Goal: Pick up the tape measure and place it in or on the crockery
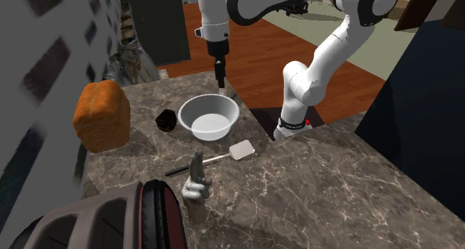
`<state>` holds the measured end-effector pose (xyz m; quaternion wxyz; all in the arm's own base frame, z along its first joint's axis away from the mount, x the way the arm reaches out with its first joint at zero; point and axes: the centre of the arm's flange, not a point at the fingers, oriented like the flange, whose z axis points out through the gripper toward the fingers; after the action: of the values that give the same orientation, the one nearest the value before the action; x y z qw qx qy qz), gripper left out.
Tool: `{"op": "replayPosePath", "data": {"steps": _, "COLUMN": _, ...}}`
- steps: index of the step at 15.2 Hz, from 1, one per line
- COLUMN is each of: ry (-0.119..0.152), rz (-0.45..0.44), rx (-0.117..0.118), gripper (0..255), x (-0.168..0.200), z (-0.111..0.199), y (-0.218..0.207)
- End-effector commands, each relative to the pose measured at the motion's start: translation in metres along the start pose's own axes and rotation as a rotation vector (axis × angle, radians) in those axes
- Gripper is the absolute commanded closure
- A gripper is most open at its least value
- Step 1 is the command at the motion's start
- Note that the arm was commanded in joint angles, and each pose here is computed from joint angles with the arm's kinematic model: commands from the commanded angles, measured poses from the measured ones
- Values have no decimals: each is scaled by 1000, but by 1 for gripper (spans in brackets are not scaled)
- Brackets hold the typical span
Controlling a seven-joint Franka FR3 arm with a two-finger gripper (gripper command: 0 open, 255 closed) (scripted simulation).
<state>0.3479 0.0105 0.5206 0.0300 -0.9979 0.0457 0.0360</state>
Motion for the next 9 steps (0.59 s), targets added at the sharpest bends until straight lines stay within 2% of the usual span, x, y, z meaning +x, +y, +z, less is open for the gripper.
{"op": "replayPosePath", "data": {"steps": 1, "ry": 21, "rz": 10, "rx": 20, "gripper": 0, "x": 20, "z": 6, "y": -9}}
{"op": "replayPosePath", "data": {"steps": 9, "ry": 90, "rz": 44, "rx": 95, "gripper": 0, "x": 95, "z": 33, "y": -52}}
